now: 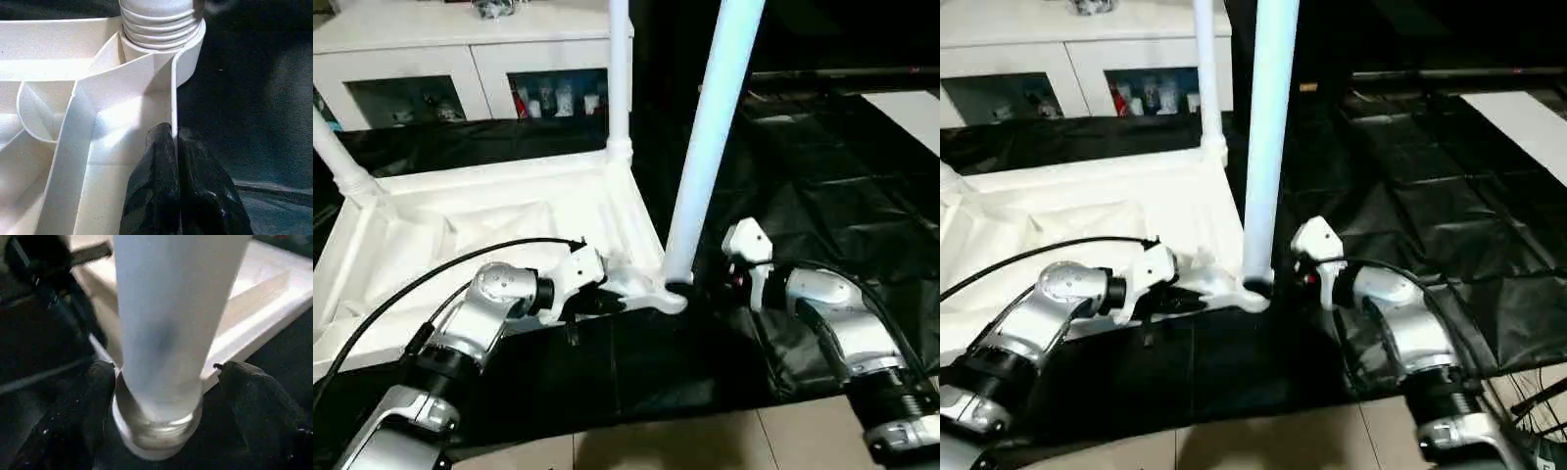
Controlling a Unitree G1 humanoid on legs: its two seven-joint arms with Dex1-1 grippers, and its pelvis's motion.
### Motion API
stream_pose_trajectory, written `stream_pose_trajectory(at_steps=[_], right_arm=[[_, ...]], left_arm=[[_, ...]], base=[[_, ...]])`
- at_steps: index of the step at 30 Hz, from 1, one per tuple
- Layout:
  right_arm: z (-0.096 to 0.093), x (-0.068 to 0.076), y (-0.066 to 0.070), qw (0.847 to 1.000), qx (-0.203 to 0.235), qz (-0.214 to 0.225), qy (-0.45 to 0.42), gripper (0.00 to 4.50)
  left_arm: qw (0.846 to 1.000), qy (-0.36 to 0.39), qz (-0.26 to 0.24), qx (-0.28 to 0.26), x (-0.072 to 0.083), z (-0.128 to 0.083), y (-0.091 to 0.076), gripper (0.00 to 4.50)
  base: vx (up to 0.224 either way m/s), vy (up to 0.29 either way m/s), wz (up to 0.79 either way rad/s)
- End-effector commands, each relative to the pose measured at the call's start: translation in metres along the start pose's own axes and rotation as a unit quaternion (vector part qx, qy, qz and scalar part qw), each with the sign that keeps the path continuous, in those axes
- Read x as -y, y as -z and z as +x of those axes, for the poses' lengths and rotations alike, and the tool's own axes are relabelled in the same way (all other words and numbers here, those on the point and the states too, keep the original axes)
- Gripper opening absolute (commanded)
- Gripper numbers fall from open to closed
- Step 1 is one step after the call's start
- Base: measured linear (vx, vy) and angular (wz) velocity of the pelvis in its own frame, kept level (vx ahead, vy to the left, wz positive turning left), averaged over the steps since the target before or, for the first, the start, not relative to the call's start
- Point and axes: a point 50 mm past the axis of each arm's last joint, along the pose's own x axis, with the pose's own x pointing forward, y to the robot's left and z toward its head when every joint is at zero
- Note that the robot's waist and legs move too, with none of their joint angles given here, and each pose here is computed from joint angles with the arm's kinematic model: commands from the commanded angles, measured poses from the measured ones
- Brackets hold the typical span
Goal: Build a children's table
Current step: Rotate leg to tighten
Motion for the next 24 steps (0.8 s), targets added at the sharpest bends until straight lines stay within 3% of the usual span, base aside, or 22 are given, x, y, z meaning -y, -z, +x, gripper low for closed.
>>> stream_pose_trajectory(at_steps=[1, 11, 12, 15, 17, 24], right_arm=[[0.0025, -0.0031, 0.0018, 1.000, -0.011, -0.010, -0.009, 3.71], [0.0105, -0.0057, 0.0062, 1.000, -0.018, -0.007, -0.016, 3.71], [0.0107, -0.0056, 0.0064, 1.000, -0.018, -0.007, -0.016, 3.45], [0.0115, -0.0046, 0.0068, 1.000, -0.018, -0.009, -0.014, 3.34], [0.0118, -0.0042, 0.0069, 1.000, -0.017, -0.008, -0.013, 3.04], [0.0121, -0.0039, 0.0086, 1.000, -0.018, -0.007, -0.012, 2.73]], left_arm=[[1.000, 0.030, -0.006, 0.000, 0.0087, 0.0045, 0.0028, 0.00], [1.000, 0.028, -0.006, 0.002, 0.0098, 0.0053, 0.0014, 0.00], [1.000, 0.027, -0.006, 0.001, 0.0098, 0.0053, 0.0014, 0.00], [1.000, 0.025, -0.007, -0.001, 0.0098, 0.0051, 0.0019, 0.00], [1.000, 0.025, -0.007, -0.002, 0.0099, 0.0049, 0.0022, 0.00], [1.000, 0.025, -0.006, -0.003, 0.0094, 0.0054, 0.0017, 0.00]], base=[[0.000, 0.000, 0.00], [0.000, 0.000, 0.00], [0.000, 0.000, 0.00], [0.000, 0.000, 0.00], [0.000, 0.000, 0.00], [0.000, 0.000, 0.00]])
